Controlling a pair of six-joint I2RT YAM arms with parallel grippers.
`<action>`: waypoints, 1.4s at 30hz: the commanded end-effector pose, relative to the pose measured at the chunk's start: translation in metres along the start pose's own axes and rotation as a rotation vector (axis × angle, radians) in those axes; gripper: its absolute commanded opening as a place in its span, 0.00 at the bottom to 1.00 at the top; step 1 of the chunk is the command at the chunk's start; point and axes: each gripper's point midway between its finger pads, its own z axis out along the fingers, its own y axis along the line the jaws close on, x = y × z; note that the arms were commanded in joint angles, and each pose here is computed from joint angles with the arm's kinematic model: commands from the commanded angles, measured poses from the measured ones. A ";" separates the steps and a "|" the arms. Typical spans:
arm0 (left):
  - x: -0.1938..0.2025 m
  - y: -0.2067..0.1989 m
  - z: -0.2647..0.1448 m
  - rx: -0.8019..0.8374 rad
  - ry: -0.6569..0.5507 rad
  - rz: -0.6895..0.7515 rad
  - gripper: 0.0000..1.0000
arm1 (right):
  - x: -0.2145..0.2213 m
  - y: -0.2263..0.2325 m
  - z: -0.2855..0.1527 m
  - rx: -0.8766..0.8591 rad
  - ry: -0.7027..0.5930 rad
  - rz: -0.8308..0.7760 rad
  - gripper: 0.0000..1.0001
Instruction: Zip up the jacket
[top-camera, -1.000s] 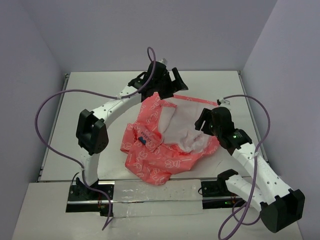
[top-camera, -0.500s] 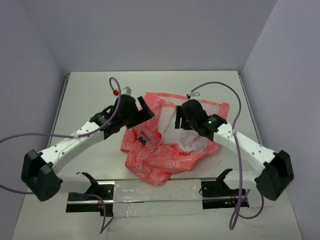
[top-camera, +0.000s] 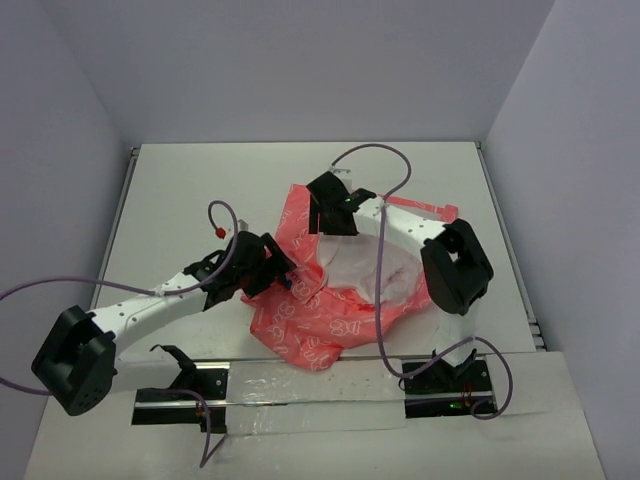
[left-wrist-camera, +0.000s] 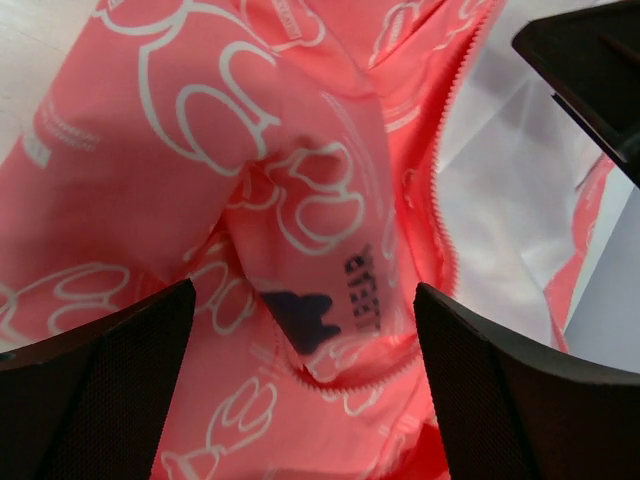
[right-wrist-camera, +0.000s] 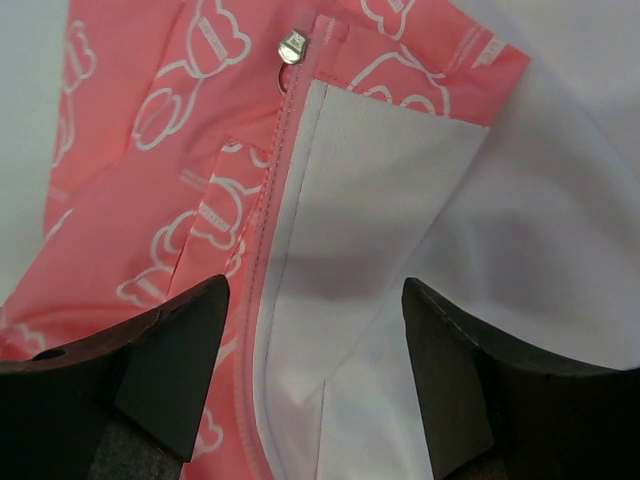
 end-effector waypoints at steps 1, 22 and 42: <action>0.008 -0.005 0.018 0.056 0.010 -0.051 0.90 | -0.001 0.017 0.015 -0.026 0.022 0.065 0.77; -0.014 0.039 0.000 -0.067 -0.105 -0.045 0.00 | -0.024 -0.030 -0.021 0.102 -0.151 0.160 0.21; -0.024 0.033 -0.017 0.024 -0.118 -0.042 0.00 | 0.022 -0.070 -0.044 0.007 -0.210 0.327 0.67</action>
